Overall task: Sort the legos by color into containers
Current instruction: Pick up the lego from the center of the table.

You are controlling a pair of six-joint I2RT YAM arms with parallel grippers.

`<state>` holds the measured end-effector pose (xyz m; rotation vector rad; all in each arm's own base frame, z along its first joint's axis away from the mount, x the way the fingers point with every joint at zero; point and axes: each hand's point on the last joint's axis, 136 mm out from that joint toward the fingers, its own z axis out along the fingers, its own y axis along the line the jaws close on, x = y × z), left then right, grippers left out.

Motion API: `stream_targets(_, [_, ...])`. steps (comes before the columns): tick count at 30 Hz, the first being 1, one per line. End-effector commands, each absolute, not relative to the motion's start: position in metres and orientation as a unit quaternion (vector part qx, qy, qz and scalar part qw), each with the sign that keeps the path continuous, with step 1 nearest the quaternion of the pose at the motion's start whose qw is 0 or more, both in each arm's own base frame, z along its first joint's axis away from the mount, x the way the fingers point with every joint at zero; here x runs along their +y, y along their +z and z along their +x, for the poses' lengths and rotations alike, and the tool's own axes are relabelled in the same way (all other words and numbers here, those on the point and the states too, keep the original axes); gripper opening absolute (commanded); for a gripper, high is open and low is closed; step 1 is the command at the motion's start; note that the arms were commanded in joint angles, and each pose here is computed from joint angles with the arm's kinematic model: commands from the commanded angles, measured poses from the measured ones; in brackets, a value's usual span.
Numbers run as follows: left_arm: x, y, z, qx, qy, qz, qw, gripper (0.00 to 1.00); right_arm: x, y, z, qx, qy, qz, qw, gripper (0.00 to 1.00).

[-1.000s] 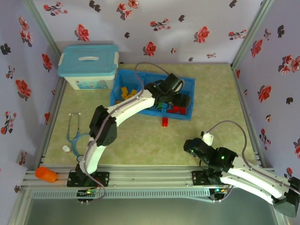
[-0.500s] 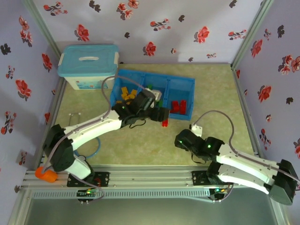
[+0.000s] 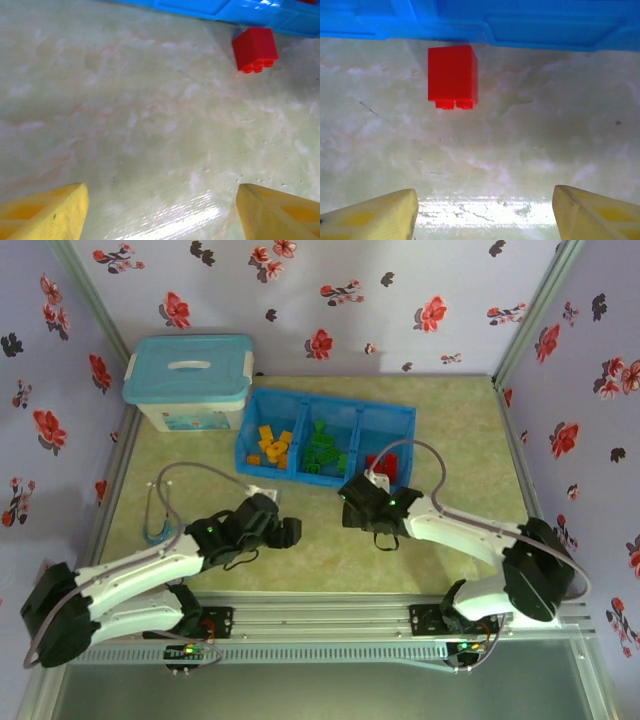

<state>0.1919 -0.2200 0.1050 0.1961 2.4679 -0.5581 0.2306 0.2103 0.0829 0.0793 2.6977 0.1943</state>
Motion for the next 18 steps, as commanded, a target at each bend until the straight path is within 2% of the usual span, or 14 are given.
stream_targets(1, [-0.198, 0.097, 0.185, 0.931, -0.199, 0.033, 0.304, 0.77, 0.222, 0.081, 0.247, 0.975, 0.073, 0.013, 0.208, 0.66])
stream_targets(14, [-0.162, 0.082, 0.169, 0.935, -0.178, 0.008, 0.305, 0.77, 0.239, 0.049, 0.289, 0.985, 0.021, -0.003, 0.168, 0.58])
stream_targets(18, [-0.160, 0.083, 0.169, 0.934, -0.180, 0.005, 0.309, 0.76, 0.235, 0.039, 0.293, 0.987, -0.009, -0.002, 0.158, 0.51])
